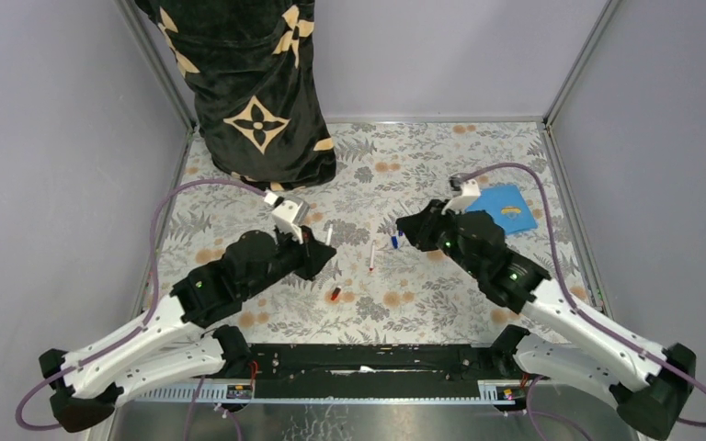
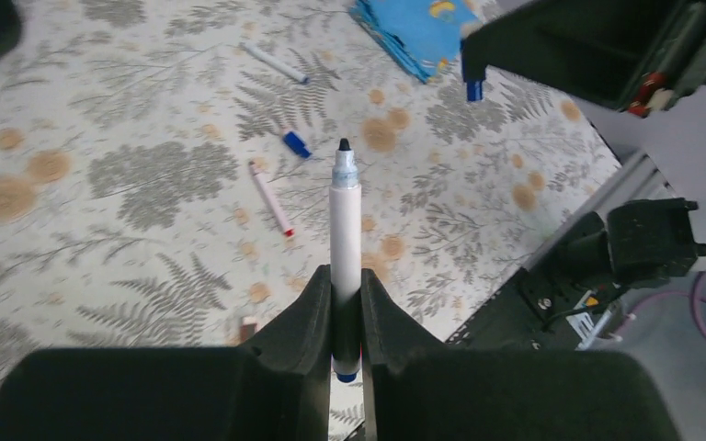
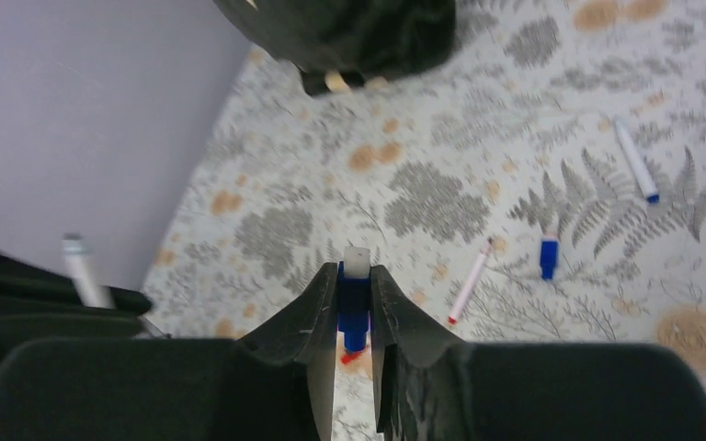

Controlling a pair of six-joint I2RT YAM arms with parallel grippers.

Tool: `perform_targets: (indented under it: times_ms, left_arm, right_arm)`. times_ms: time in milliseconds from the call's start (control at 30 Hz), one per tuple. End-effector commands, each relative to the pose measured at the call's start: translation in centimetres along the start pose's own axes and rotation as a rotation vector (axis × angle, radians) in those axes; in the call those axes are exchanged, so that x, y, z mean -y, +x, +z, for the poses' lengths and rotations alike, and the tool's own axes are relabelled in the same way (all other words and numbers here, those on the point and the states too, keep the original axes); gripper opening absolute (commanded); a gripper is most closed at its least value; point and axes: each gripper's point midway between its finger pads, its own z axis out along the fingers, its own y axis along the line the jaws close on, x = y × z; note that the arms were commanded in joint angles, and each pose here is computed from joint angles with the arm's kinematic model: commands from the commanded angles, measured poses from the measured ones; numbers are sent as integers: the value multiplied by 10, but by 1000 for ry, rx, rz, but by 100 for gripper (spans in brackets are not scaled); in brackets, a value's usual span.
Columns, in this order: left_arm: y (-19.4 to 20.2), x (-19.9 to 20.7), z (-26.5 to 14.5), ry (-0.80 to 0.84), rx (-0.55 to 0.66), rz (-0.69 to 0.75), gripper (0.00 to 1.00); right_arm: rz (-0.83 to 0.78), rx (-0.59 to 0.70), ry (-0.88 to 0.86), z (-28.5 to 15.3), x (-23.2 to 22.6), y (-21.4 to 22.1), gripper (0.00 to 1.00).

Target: Insert the pens into the pen caps

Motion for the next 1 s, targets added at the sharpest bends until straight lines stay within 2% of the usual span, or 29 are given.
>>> perform_targets:
  times_ms: [0, 100, 200, 367, 500, 700, 967]
  left_arm:
    - [-26, 52, 17, 220, 81, -18, 0]
    - [-31, 68, 21, 279, 136, -63, 0]
    - [-32, 78, 27, 327, 153, -103, 0]
    - [-31, 111, 25, 506, 147, -86, 0]
    - [-33, 122, 24, 554, 129, -30, 0]
    - [-41, 121, 16, 548, 158, -14, 0]
    - [-34, 117, 18, 543, 150, -27, 0]
  right_arm:
    - [5, 194, -108, -25, -17, -40, 0]
    - [39, 216, -188, -44, -28, -45, 0]
    - [35, 212, -352, -61, -52, -41, 0]
    - [140, 315, -538, -78, -74, -52, 0]
    - [193, 433, -653, -92, -86, -70, 0]
    - [187, 534, -727, -107, -101, -96, 0]
    - [109, 540, -768, -107, -122, -108, 0]
